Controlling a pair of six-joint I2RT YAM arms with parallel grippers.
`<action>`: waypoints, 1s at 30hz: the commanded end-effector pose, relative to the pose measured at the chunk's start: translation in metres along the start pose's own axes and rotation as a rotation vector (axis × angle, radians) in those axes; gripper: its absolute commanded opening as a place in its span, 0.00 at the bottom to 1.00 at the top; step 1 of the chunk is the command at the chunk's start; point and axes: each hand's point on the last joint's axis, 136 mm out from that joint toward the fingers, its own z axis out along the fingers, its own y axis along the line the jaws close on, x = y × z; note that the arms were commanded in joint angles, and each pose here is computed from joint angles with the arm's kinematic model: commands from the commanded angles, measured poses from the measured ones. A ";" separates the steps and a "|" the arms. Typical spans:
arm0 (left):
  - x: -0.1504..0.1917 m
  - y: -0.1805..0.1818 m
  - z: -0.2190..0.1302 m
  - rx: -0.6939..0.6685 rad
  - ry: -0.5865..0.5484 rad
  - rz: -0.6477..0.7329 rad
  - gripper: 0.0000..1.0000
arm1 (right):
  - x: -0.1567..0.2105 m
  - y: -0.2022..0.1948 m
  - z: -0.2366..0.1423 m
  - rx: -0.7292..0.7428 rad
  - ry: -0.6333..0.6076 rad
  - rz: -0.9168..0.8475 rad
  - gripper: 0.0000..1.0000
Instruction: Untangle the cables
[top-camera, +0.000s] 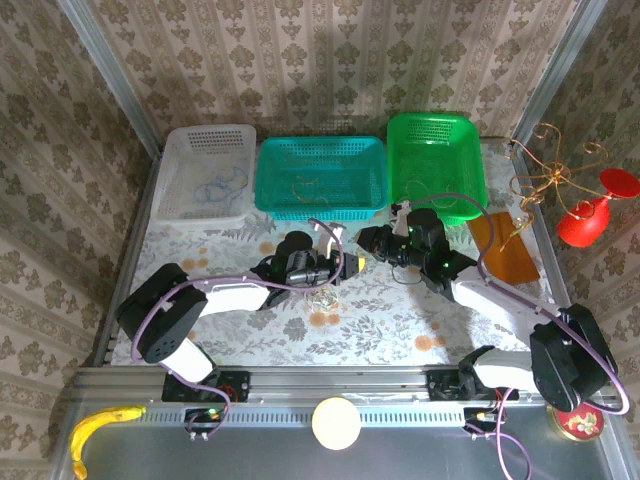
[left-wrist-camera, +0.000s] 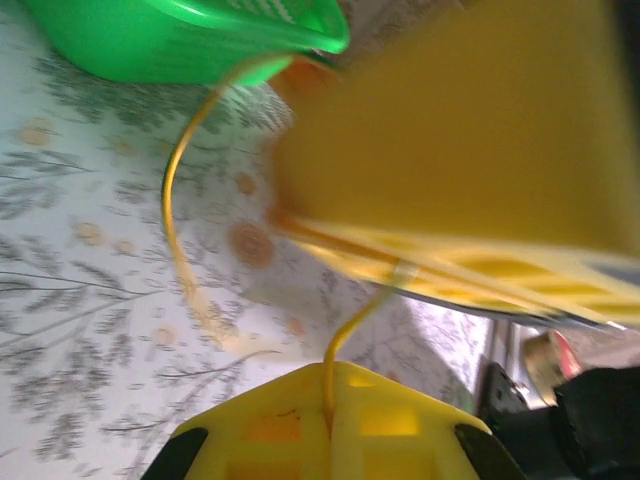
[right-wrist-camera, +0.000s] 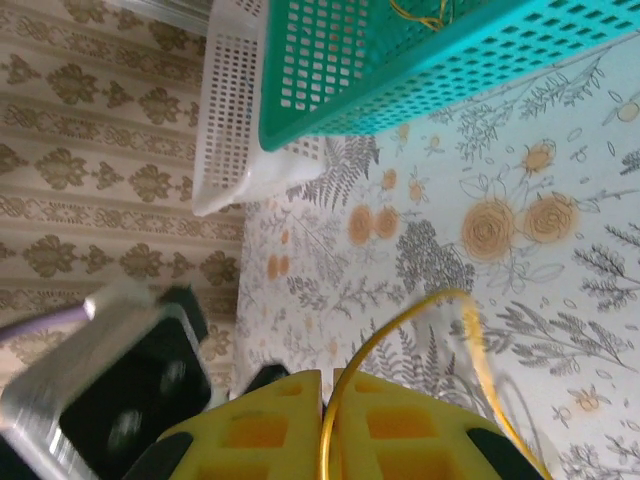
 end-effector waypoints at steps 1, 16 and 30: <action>0.009 -0.027 0.006 0.088 0.054 0.027 0.00 | -0.018 0.008 0.007 -0.043 -0.035 0.036 0.13; -0.009 -0.052 -0.032 0.103 0.016 0.077 0.00 | -0.075 -0.018 -0.021 0.099 -0.176 -0.009 0.12; -0.129 -0.022 -0.140 -0.081 -0.228 0.140 0.00 | -0.071 -0.041 -0.029 0.140 -0.182 0.016 0.51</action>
